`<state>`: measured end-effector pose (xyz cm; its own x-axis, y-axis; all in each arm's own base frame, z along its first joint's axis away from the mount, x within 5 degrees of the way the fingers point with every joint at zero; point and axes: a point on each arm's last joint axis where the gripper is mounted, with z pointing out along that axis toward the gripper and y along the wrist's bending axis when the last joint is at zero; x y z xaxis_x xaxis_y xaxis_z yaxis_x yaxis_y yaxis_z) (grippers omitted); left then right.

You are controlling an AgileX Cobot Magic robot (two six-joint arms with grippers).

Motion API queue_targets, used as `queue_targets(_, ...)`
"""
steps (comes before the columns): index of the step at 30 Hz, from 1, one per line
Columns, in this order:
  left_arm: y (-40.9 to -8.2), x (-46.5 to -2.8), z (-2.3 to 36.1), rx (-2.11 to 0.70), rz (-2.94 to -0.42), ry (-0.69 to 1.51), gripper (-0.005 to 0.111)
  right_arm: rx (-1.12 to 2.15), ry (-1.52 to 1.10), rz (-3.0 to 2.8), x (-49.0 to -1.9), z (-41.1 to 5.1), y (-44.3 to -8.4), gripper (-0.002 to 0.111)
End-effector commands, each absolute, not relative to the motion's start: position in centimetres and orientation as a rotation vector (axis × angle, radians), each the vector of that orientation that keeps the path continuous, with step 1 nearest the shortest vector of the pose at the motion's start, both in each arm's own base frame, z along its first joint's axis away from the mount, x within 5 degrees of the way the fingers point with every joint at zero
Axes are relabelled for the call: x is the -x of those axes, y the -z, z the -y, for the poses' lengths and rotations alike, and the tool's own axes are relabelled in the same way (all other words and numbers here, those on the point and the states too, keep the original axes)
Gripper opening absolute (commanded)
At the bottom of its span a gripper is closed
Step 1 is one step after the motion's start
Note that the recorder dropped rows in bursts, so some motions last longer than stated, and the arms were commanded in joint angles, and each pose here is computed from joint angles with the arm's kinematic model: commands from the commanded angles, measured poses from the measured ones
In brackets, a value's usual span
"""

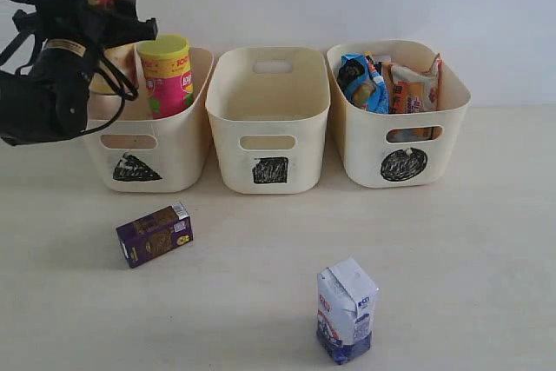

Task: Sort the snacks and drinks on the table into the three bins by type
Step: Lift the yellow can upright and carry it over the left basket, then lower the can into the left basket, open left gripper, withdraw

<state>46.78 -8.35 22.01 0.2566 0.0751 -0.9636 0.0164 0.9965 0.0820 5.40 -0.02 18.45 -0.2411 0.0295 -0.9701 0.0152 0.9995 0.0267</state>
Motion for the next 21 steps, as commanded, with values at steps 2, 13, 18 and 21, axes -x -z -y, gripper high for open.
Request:
queue_targets(2, -21.79, -47.44, 8.23, -0.083, -1.351, -0.042, 0.022, -0.032, -0.006, -1.810, -5.39, 0.05, -18.37, 0.000)
queue_targets(13, -21.77, -47.48, 8.19, -0.076, -1.358, -0.041, 0.075, -0.032, -0.006, -1.810, -5.39, 0.05, -18.37, 0.000)
queue_targets(18, -21.77, -47.49, 8.10, -0.062, -1.359, -0.041, 0.078, -0.032, -0.006, -1.810, -5.39, 0.05, -18.37, 0.000)
queue_targets(21, -21.90, -47.46, 8.09, -0.061, -1.353, -0.041, 0.078, -0.032, -0.006, -1.810, -5.39, 0.05, -18.37, 0.000)
